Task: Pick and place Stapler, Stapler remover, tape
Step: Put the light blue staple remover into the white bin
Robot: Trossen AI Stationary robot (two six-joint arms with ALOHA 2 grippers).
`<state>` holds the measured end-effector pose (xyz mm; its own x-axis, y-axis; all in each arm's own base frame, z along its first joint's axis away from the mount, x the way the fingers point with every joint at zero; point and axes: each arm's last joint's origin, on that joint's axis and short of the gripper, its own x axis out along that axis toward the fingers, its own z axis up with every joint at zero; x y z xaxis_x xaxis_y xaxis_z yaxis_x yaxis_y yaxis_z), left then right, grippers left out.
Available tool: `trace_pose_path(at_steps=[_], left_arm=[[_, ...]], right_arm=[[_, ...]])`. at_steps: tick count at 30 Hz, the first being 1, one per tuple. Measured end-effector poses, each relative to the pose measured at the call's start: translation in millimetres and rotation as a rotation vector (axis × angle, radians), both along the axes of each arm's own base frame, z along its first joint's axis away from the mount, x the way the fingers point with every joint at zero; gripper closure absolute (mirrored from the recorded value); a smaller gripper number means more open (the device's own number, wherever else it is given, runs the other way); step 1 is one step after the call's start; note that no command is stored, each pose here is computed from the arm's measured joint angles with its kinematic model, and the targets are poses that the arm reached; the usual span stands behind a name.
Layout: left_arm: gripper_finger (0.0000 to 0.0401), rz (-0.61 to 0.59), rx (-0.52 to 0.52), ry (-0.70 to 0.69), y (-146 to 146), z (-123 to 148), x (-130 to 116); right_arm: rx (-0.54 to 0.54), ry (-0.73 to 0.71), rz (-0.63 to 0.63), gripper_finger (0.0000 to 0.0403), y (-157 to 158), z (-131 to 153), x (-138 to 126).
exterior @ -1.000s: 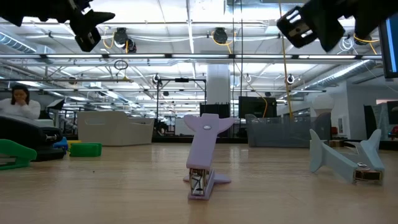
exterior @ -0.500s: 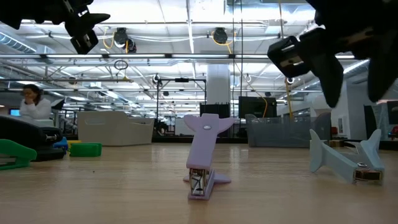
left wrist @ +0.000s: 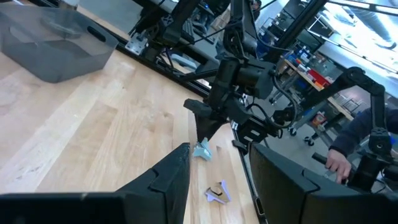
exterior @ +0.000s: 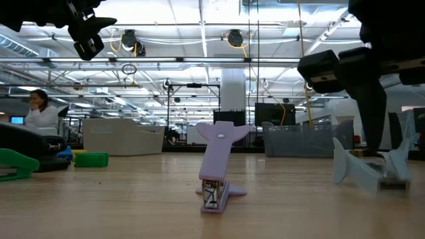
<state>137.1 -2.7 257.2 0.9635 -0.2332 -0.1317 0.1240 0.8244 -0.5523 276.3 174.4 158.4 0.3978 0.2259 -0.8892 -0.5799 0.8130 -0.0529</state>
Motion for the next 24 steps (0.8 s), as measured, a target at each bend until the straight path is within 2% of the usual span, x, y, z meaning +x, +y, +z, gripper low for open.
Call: trace_pose_path(at_steps=[24], left_arm=[[0.0233,0.001,-0.001,-0.003,0.1,0.3,0.0]], right_arm=[[-0.01,-0.038,-0.02,0.0275,0.6,0.4,2.9]])
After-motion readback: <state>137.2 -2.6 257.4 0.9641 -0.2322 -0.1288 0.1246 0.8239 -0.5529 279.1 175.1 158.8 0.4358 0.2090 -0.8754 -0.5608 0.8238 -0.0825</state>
